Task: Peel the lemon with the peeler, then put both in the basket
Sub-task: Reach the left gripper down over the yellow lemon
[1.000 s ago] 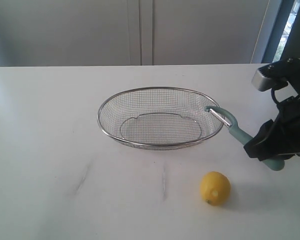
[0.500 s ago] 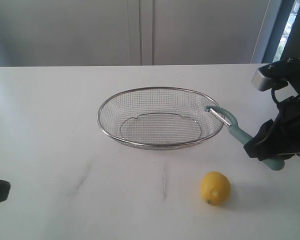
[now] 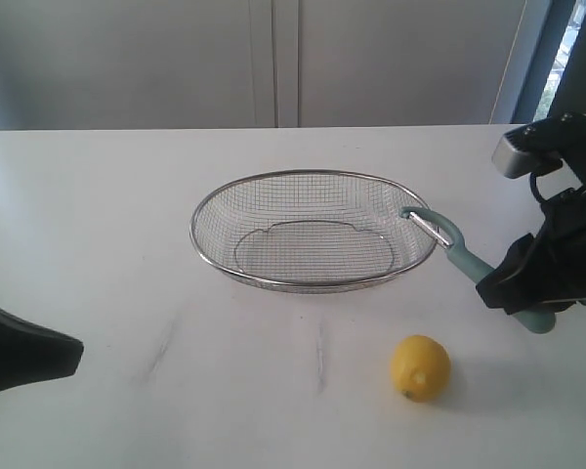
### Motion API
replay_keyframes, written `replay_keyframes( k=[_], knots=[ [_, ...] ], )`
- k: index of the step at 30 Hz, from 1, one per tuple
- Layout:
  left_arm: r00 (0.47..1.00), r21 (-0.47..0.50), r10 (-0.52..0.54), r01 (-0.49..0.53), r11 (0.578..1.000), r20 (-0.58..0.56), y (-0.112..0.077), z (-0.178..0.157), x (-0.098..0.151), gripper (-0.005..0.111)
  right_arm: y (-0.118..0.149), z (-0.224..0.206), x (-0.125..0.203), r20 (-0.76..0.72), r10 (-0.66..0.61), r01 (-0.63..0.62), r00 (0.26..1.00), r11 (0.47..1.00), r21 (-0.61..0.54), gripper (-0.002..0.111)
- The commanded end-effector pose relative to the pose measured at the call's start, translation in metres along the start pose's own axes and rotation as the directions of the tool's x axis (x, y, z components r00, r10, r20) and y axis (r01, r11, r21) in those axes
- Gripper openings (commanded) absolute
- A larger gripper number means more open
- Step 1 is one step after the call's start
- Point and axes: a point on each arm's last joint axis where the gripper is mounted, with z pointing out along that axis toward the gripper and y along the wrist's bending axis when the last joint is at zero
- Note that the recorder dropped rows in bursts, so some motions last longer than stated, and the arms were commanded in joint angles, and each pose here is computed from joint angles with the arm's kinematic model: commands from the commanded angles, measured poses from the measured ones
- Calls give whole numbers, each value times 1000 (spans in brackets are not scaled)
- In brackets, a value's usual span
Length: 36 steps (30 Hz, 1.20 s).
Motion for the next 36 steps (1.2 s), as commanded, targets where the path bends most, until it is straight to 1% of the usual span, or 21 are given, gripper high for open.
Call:
replay_keyframes(
  k=[1,5,8,14,18,21,26,29,31,34,35,36],
  knots=[
    [999,98,14,-18,995,37,-5,8,-11,0,-2,-1,0,11,-1,1,1000,1000,7,0],
    [999,129,45,-47,990,18,-11,25,-18,0,-2,-1,0,11,-1,1,1000,1000,7,0],
    [997,169,74,-71,983,-13,-21,42,-30,0,-2,-1,0,11,-1,1,1000,1000,7,0],
    [988,244,153,-140,960,-37,-51,80,-59,0,-2,-1,0,11,-1,1,1000,1000,7,0],
    [976,336,197,-156,929,-91,-74,105,-73,0,-2,-1,0,11,-1,1,1000,1000,7,0],
    [963,393,245,-183,901,-112,-92,118,-77,0,-2,-1,0,11,-1,1,1000,1000,7,0],
    [957,397,280,-232,888,-68,-115,132,-84,0,-2,-1,0,11,-1,1,1000,1000,7,0],
    [965,395,252,-202,896,-77,-122,138,-86,0,-2,-1,0,11,-1,1,1000,1000,7,0],
    [965,409,248,-194,892,-84,-128,140,-89,0,-2,-1,0,11,-1,1,1000,1000,7,0],
    [954,426,287,-225,876,-86,-140,140,-95,0,-4,-1,-2,34,-1,0,999,1000,30,0],
    [952,416,291,-227,880,-96,-143,141,-97,0,-5,-1,-3,46,-2,0,999,999,41,0],
    [954,395,278,-214,893,-111,-143,143,-99,0,-5,-1,-4,55,0,-3,999,999,50,0]
  ],
)
